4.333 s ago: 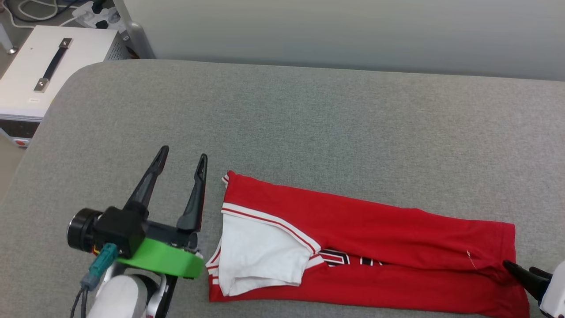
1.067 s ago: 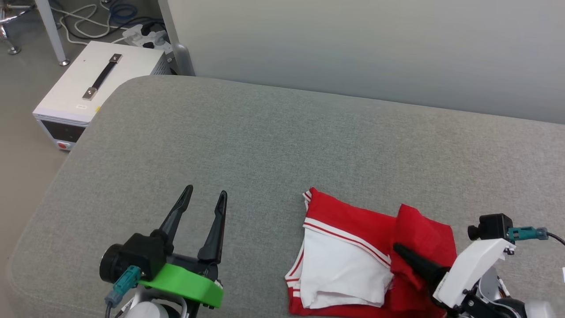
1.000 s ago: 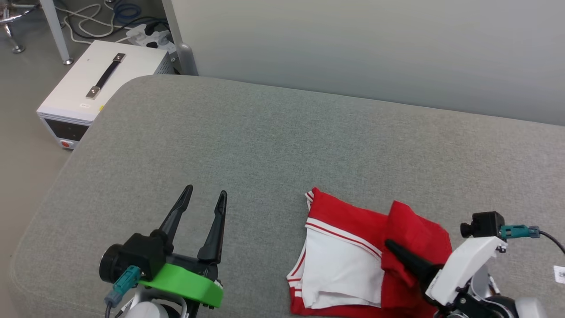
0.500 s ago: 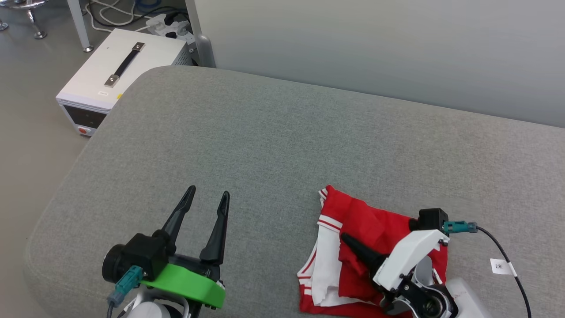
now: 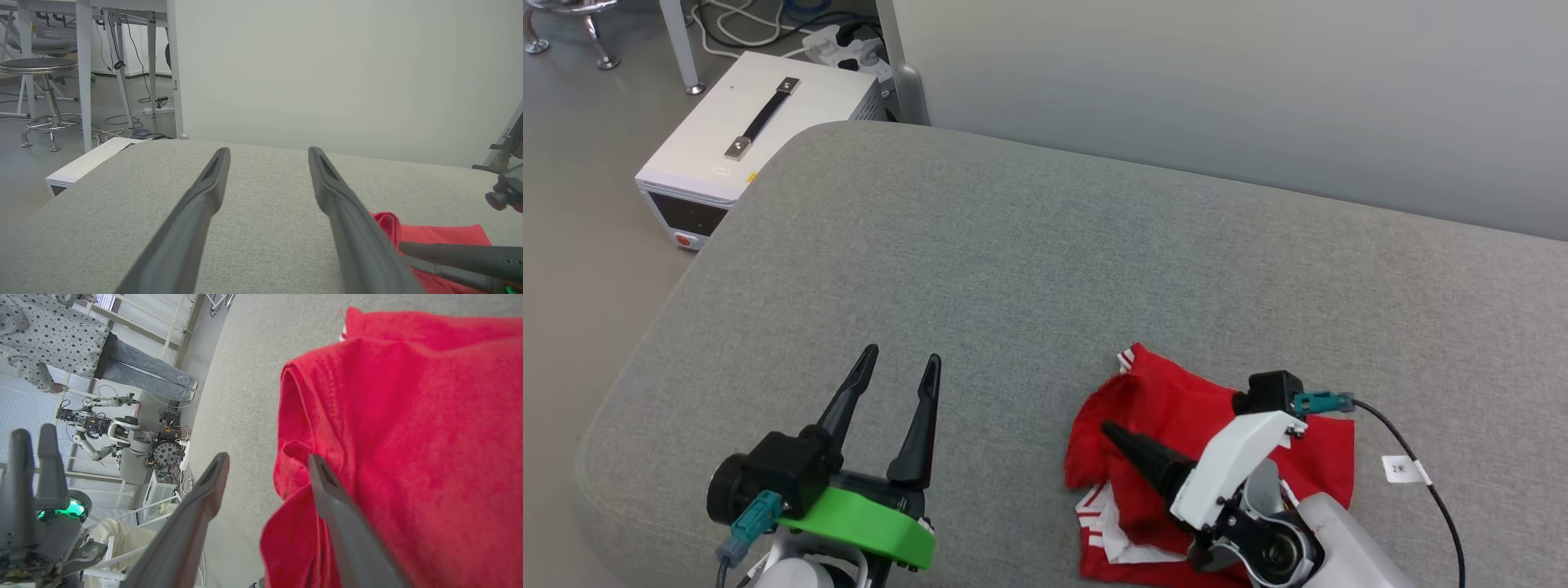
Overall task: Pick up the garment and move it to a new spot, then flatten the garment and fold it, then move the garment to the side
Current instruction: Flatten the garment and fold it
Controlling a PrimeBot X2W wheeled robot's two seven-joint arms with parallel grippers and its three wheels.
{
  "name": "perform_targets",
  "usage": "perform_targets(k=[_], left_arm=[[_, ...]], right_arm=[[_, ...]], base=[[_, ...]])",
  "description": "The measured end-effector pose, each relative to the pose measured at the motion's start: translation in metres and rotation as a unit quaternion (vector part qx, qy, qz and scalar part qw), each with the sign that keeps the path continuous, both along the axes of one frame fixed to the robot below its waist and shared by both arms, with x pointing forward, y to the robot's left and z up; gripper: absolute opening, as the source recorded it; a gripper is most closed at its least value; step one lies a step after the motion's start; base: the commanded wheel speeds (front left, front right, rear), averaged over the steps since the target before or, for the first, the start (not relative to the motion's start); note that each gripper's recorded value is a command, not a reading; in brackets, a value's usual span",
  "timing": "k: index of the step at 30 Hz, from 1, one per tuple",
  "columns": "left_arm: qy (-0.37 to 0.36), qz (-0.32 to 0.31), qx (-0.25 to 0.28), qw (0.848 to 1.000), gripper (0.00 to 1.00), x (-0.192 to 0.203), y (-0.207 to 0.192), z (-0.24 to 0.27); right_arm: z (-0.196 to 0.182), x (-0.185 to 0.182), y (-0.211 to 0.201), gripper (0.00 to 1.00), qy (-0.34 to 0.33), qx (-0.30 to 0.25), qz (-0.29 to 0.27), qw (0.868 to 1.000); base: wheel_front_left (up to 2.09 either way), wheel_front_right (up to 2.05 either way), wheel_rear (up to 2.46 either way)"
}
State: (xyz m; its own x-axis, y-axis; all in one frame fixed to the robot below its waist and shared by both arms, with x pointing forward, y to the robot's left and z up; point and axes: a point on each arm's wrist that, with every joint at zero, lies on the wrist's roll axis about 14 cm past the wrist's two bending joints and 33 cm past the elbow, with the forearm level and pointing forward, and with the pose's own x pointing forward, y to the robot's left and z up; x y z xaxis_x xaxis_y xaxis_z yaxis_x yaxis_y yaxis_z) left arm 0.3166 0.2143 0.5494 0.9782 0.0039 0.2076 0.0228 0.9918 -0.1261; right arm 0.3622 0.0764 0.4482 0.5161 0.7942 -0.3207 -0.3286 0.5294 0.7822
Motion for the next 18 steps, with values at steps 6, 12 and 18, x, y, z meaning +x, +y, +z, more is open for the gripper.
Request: perform_targets(k=[6, 12, 18], left_arm=[[-0.008, -0.005, 0.0, 1.0, 1.0, -0.001, -0.003, 0.004], [-0.017, -0.015, 0.0, 1.0, 1.0, 0.001, -0.008, 0.01], [-0.023, -0.033, -0.003, 0.999, 1.0, 0.006, -0.019, 0.013]], right_arm=[[0.026, -0.017, 0.021, 1.0, -0.019, 0.027, 0.044, 0.998], [0.049, -0.002, 0.013, 1.0, -0.074, 0.02, 0.027, 0.997], [0.082, 0.036, -0.031, 1.0, -0.243, -0.098, -0.003, 0.965]], base=[[0.0, 0.0, 0.0], [0.0, 0.0, 0.0], [0.0, 0.0, 0.0]])
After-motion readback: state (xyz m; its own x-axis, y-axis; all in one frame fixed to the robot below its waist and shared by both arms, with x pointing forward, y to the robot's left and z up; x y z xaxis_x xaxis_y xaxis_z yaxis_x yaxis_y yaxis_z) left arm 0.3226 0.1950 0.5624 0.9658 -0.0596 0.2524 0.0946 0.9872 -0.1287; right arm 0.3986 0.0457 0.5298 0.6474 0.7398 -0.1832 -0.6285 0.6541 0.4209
